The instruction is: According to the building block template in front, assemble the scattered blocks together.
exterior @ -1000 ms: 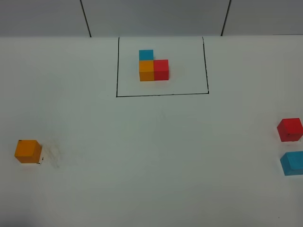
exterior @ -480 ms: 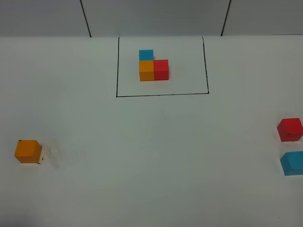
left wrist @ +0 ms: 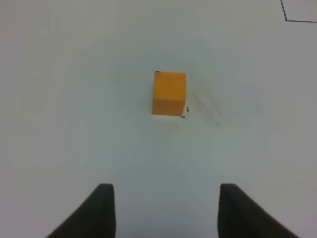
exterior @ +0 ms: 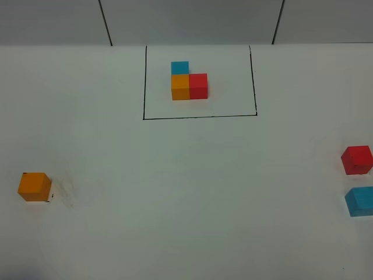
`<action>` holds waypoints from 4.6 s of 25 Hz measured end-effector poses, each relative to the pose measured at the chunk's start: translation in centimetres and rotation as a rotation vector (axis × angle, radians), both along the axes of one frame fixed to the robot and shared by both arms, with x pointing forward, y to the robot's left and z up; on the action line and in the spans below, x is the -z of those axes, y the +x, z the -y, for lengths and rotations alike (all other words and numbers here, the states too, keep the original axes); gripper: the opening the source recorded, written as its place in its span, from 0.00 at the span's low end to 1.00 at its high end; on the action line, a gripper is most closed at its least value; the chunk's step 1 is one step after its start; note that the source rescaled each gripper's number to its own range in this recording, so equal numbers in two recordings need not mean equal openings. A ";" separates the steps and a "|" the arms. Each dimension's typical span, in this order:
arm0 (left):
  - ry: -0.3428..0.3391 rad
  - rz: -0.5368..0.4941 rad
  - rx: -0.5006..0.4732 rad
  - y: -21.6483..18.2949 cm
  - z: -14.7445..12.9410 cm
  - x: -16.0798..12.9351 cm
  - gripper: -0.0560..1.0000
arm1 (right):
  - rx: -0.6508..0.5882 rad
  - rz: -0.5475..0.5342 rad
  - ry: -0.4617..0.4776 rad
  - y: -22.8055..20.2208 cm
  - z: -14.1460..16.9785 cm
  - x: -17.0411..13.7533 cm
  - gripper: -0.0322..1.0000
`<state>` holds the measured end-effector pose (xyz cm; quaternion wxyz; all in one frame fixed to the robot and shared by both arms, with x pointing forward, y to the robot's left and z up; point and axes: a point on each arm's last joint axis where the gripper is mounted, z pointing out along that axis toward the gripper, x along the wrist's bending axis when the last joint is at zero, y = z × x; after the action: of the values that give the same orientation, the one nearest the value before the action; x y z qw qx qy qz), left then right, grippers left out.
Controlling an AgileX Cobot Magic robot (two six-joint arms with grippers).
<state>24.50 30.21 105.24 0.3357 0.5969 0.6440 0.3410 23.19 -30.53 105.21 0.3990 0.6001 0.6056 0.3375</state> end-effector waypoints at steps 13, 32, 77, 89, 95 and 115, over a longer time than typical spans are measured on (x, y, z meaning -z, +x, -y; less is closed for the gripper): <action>0.000 0.000 0.000 0.0 0.0 0.0 0.67 | 0.000 0.000 0.000 0.0 0.0 0.0 0.81; 0.056 -0.004 -0.031 0.0 -0.5 0.0 0.74 | 0.000 0.000 0.000 0.0 0.0 0.0 0.81; 0.166 -0.159 -0.081 10.0 -1.9 -7.2 0.99 | 0.000 0.000 0.000 0.0 0.0 0.0 0.81; 0.135 -0.444 -0.081 16.9 -2.1 -2.8 0.99 | 0.000 0.000 0.001 0.0 0.0 0.0 0.81; 0.077 -0.494 -0.062 19.3 -1.8 -0.9 0.99 | 0.000 0.000 0.001 0.0 0.0 0.0 0.81; 0.061 -0.539 -0.053 21.0 -1.7 0.8 0.99 | 0.000 0.000 0.001 0.0 0.0 0.0 0.81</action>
<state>45.49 31.91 104.45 0.1249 0.6588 0.7150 0.1978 23.19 -30.53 105.21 0.3988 0.6004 0.6054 0.3377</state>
